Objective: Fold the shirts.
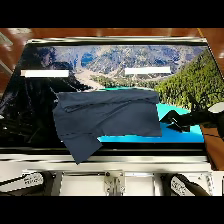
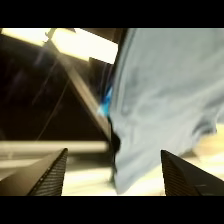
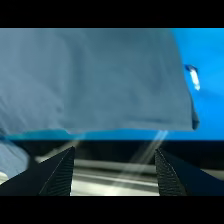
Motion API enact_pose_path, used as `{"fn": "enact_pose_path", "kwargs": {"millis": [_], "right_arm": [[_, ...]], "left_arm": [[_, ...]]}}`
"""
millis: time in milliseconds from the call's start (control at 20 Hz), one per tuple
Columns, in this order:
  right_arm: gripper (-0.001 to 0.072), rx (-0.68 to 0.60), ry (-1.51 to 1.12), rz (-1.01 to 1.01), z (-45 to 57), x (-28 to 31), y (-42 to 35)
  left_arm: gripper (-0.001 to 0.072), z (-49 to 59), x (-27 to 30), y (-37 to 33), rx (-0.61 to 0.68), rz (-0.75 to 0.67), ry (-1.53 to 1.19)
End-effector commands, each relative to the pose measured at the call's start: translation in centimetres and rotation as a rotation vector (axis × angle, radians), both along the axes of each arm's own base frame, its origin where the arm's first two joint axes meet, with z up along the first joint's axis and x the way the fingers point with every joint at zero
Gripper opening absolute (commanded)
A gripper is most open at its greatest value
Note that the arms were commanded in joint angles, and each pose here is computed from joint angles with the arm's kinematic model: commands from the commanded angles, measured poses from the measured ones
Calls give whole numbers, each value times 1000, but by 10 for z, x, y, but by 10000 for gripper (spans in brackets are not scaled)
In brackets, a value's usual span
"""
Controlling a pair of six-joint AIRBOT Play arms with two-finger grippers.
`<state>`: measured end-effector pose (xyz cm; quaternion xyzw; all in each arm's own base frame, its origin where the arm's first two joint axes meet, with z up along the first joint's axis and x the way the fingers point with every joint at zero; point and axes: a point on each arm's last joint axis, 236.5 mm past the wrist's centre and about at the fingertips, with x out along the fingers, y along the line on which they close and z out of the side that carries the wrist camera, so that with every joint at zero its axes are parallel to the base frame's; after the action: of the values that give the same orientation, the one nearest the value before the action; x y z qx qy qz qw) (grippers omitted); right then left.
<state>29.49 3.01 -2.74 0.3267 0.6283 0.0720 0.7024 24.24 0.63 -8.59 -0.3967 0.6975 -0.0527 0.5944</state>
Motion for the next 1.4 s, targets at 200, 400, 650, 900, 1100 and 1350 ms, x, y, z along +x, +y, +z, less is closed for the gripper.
{"fn": "enact_pose_path", "kwargs": {"millis": [200, 400, 650, 900, 1100, 1350], "right_arm": [[619, 81, -69, -63, 10, 14, 10], [620, 60, -83, -75, 8, 18, 5], [619, 55, -89, -81, 8, 20, 4], [621, -114, 41, -63, -23, -11, -29], [631, -68, 141, -148, -48, -36, -40], [631, 4, 196, -187, -74, -27, -33]], "left_arm": [[712, -24, 40, -24, 42, 126, -141], [712, -30, 42, -43, 20, 90, -131], [368, -40, 41, -57, -5, 80, -100], [36, -28, 36, -66, -52, -12, -135], [36, -16, 43, -65, -41, -28, -184], [36, -2, 50, -62, -20, -31, -238]]}}
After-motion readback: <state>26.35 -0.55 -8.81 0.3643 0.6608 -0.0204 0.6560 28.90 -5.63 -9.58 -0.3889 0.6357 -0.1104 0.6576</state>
